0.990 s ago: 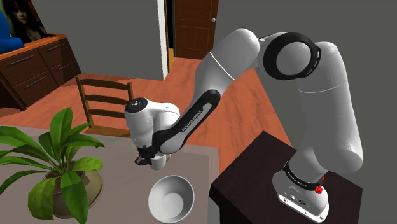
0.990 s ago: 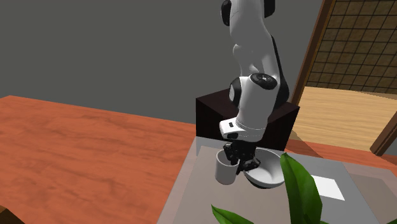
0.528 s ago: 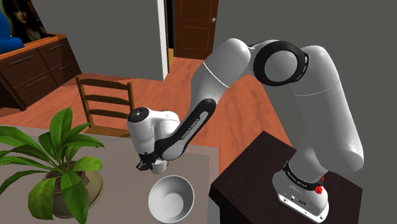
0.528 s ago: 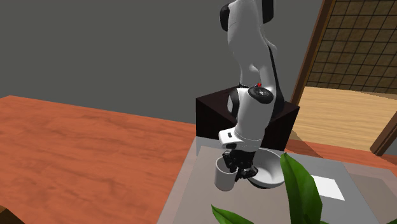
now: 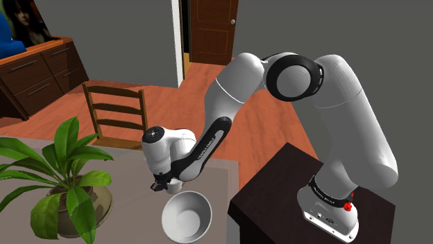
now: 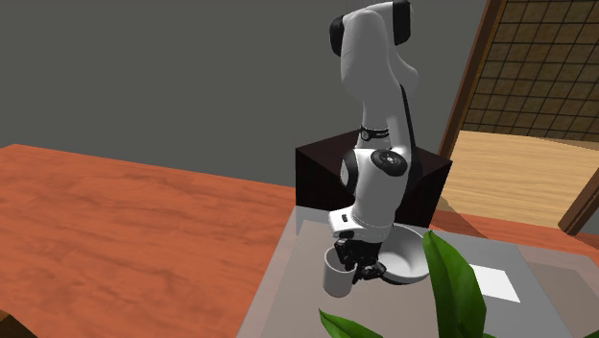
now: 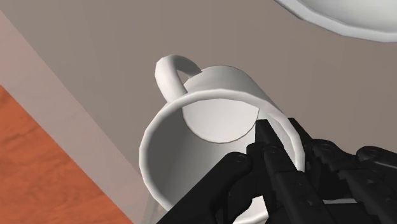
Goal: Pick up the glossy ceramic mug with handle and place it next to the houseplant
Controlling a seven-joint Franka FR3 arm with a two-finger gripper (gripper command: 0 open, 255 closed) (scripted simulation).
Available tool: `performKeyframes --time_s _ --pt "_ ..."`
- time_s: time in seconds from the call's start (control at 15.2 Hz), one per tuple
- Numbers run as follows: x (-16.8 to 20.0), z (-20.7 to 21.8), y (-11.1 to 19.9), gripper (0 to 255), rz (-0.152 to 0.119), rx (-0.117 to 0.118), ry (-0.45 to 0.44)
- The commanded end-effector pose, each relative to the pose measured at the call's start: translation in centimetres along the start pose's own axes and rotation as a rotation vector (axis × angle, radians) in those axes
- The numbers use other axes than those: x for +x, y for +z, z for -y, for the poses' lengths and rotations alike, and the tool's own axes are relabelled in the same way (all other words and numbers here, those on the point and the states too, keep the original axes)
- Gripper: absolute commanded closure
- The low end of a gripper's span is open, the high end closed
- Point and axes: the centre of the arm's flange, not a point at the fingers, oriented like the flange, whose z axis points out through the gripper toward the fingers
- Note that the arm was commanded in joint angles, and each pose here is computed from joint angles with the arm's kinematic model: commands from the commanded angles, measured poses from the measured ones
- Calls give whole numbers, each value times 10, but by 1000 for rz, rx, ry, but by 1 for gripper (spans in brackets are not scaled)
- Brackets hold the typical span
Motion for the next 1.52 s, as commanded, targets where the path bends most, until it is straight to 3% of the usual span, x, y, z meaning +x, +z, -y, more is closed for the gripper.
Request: performKeyframes --time_s 0.0,0.33,0.4,0.73,0.99,1.45 --pt "1 0 1 255 -1 0 0" --pt "1 0 1 255 -1 0 0" --pt "1 0 1 0 -1 0 0" --pt "1 0 1 0 -1 0 0" --pt "1 0 -49 0 -1 0 0" --pt "1 0 -49 0 -1 0 0"
